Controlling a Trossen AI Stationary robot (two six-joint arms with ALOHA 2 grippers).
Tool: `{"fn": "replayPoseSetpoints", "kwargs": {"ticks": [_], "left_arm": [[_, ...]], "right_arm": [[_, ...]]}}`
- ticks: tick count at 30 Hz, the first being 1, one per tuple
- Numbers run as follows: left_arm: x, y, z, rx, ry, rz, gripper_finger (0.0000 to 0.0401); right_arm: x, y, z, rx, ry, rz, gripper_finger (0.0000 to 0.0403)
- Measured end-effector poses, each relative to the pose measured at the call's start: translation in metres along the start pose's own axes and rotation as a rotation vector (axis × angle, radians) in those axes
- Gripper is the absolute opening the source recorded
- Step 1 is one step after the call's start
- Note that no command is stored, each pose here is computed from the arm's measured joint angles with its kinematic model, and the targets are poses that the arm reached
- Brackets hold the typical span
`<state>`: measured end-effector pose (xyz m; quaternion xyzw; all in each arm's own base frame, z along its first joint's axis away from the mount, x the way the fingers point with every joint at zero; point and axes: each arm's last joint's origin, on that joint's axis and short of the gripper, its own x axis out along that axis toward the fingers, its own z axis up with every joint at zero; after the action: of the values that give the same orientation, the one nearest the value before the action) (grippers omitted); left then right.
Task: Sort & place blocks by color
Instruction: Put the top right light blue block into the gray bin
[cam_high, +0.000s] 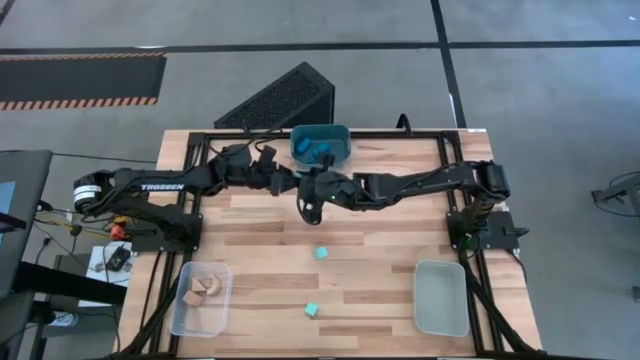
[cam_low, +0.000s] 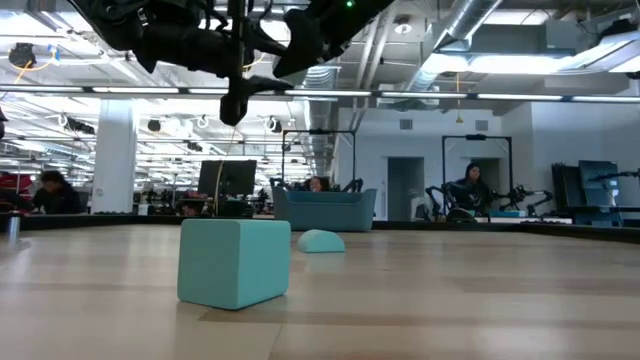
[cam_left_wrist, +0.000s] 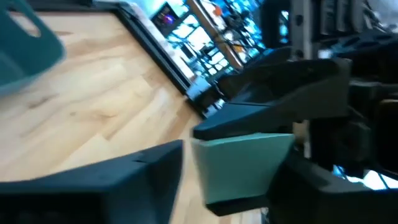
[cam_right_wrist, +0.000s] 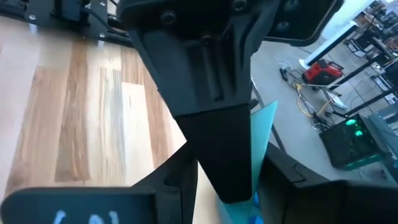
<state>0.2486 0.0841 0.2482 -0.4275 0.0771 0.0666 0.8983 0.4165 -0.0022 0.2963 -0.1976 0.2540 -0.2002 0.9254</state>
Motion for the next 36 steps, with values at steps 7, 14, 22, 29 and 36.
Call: {"fn": "replayPoseSetpoints", "kwargs": {"ticks": [7,14,22,29,36], "left_arm": [[0.0,0.0,-0.001,0.072,0.027,-0.017,0.01],[0.002,0.004,-0.007,0.258,-0.005,0.102,0.01],[0.011,-0.004,-0.014,0.251,-0.121,0.157,0.01],[0.069,-0.033,-0.043,0.184,-0.147,0.12,0.01],[0.159,-0.1,-0.075,0.341,-0.104,0.021,0.0101]], "right_arm": [[-0.003,0.001,-0.002,0.271,0.028,-0.033,0.0164],[-0.057,-0.031,-0.005,0.521,0.192,-0.111,0.0241],[-0.14,-0.066,-0.012,0.454,0.255,-0.118,0.024],[-0.193,-0.074,-0.072,0.463,0.274,0.01,0.0237],[-0.248,-0.088,-0.122,0.599,0.196,0.146,0.0237]]}}
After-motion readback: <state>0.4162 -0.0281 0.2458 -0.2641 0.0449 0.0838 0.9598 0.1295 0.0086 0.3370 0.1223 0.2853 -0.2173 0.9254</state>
